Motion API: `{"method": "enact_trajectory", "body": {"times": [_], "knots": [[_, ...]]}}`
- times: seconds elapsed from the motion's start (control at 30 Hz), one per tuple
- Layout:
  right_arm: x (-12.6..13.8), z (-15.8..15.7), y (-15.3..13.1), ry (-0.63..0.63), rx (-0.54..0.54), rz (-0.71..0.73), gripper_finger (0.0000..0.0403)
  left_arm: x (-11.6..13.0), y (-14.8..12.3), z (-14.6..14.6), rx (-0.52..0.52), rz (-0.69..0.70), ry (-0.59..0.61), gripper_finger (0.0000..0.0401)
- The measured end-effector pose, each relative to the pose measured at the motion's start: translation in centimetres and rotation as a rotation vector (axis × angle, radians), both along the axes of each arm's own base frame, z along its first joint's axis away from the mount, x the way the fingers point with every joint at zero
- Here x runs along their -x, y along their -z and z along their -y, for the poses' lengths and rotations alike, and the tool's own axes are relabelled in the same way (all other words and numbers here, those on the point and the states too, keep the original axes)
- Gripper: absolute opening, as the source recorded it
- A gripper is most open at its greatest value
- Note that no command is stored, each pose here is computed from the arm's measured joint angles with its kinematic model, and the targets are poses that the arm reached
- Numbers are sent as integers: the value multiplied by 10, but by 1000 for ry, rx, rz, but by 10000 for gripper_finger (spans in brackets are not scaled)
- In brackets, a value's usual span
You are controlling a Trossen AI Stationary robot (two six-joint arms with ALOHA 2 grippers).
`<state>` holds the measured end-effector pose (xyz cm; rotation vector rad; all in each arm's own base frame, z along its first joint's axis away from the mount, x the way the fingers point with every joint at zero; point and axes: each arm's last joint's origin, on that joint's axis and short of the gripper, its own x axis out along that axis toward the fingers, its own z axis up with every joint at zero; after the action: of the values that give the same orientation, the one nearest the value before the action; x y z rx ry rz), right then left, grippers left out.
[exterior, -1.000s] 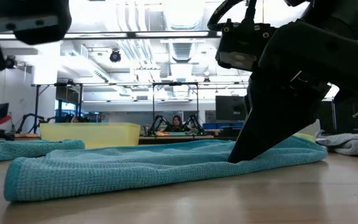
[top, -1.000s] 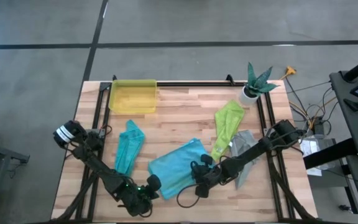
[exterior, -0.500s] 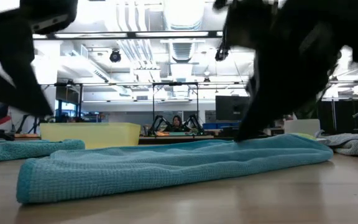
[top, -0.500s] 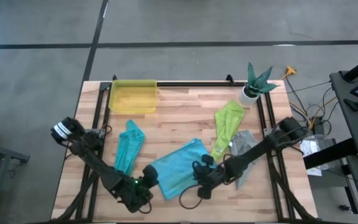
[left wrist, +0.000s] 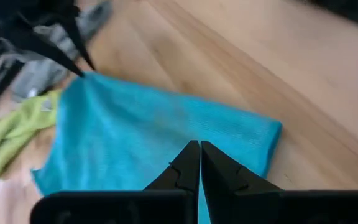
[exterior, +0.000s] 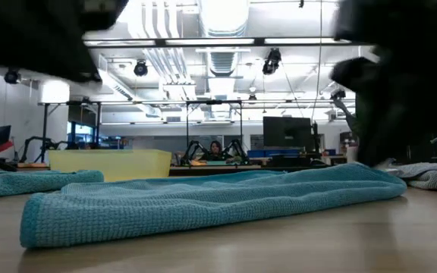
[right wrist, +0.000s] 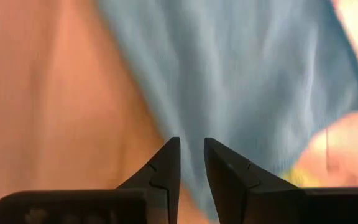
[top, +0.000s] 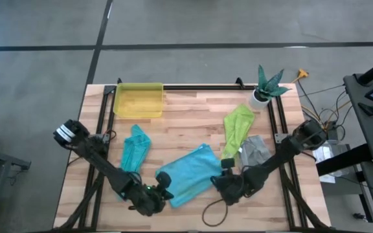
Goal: Roll microfiber towels into tight, uniform cylinder then place into a basket
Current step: Roll the right light blue towel
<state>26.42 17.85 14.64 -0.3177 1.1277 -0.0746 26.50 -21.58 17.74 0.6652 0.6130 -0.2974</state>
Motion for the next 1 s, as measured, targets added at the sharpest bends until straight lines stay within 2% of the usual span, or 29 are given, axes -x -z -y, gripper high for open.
{"method": "enact_trajectory", "body": {"times": [0.1, 0.2, 0.37, 0.6, 0.8, 1.0], "knots": [[15, -2, 7, -31, 57, -75, 73, -6, 12, 7, -24, -28, 9, 0], [26, -3, 10, -54, 103, -93, 81, -13, 11, 15, -7, -27, 30, 12], [33, -4, 13, -80, 175, -73, 102, -20, 7, 22, -16, -32, 63, 64], [35, 0, 19, -87, 218, -75, 125, -19, 22, 26, -52, -78, 71, 138], [35, 1, 20, -81, 233, -57, 115, -20, 46, 32, -94, -122, 79, 146], [35, 1, 22, -81, 236, -39, 101, -21, 50, 36, -98, -119, 74, 147]]}}
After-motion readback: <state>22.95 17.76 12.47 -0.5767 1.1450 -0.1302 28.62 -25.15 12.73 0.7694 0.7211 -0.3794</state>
